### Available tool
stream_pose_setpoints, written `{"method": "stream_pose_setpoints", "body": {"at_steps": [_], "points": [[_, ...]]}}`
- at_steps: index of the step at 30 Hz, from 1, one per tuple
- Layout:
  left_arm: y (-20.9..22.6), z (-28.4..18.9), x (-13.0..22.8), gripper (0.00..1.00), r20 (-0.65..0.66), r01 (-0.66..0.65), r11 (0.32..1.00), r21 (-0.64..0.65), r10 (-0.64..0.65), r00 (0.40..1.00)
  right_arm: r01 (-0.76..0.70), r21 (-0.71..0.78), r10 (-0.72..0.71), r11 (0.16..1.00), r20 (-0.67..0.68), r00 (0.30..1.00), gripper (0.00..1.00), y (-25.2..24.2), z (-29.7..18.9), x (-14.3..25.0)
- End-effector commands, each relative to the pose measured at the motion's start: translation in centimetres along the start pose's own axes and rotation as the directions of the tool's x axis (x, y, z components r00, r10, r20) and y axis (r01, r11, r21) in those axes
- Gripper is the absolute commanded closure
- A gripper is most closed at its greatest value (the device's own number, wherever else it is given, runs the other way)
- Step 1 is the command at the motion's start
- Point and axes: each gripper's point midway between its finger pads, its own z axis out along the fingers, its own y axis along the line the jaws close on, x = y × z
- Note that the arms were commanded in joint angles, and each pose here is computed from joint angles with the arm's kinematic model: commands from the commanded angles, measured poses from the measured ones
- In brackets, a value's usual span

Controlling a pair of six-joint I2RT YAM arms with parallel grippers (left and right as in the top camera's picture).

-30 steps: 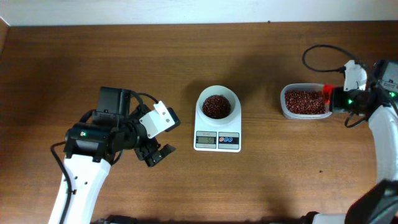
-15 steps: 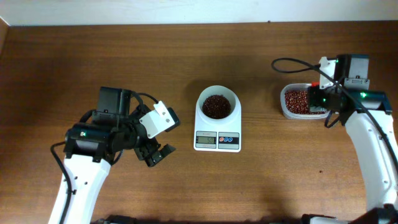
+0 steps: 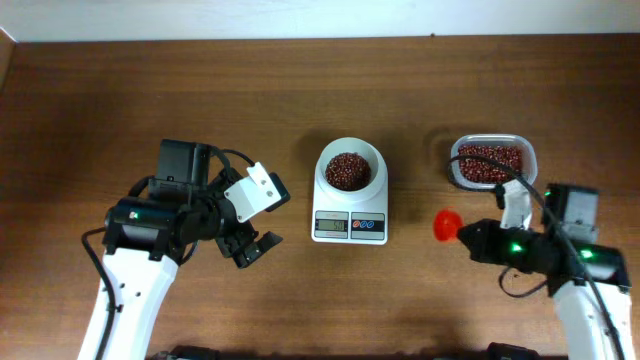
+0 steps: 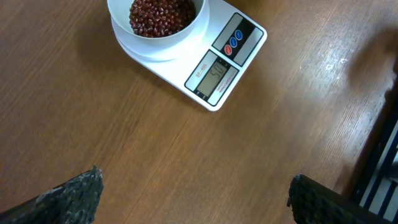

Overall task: Scoop and weigh 50g on scale
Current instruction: 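Move the scoop down beside the tub and release it on the table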

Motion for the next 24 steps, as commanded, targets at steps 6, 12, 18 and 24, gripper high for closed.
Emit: {"method": "stream_pose_setpoints", "body": {"at_steps": [6,12,18,24], "points": [[-0.1,0.0,-0.1,0.01,0.004,0.004,1.0,0.003,-0.004,1.0,-0.174,0.064,0.175,0.983,-0.011,0.985,0.96,-4.6,4.1,0.9],[-0.1,0.0,-0.1,0.01,0.004,0.004,1.0,0.003,-0.004,1.0,-0.27,0.098,0.277,0.958,-0.071,0.958,0.89,-6.4,4.7,2.2],[-0.1,0.0,-0.1,0.01,0.004,0.004,1.0,0.003,-0.004,1.0,-0.281,0.149,0.294,0.948,-0.073,0.953,0.52,-7.3,4.5,2.6],[-0.1,0.0,-0.1,0.01,0.004,0.004,1.0,0.003,-0.004,1.0,-0.384,0.271,0.405,0.882,-0.023,0.914,0.15,-10.1,3.5,3.2]]}}
